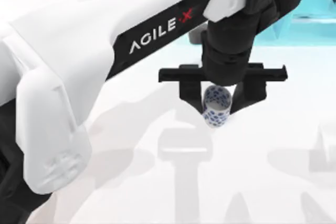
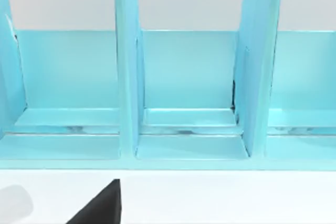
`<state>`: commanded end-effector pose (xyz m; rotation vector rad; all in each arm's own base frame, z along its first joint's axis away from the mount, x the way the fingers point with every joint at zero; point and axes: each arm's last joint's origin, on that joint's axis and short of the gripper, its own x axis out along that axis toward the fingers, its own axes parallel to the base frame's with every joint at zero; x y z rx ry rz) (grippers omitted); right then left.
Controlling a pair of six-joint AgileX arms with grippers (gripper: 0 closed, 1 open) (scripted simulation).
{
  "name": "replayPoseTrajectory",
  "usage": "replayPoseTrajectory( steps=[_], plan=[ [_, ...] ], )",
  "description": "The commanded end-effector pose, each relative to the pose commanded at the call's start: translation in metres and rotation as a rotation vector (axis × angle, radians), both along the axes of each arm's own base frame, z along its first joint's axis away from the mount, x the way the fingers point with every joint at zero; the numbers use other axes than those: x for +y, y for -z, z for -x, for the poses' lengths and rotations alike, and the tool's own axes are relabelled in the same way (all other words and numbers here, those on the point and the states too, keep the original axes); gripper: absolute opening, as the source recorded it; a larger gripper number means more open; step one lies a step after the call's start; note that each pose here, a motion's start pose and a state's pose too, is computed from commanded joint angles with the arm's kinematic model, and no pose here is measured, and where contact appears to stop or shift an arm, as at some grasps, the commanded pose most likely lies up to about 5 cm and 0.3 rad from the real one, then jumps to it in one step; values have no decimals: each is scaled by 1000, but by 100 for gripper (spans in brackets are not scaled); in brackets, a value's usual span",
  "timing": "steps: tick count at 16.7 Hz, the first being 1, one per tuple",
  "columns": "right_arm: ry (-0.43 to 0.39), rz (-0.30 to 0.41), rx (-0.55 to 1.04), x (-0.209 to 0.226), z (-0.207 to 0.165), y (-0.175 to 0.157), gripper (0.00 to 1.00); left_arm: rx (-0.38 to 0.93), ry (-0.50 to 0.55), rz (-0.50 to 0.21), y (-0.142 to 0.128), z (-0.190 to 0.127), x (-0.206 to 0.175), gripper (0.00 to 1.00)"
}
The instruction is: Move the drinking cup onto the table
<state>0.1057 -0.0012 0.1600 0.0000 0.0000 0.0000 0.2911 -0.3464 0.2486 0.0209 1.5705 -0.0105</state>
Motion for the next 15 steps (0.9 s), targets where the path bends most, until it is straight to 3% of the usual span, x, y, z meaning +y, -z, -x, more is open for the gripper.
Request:
replayPoseTrajectory(
  steps=[5,10,15],
  plan=[
    [0,0,0,0,0,0,100,-4,-1,6,6,-2,1,0],
    [0,0,0,0,0,0,100,2,0,-1,54,-2,0,0],
    [0,0,0,0,0,0,100,0,0,0,65,-1,1,0]
  ],
)
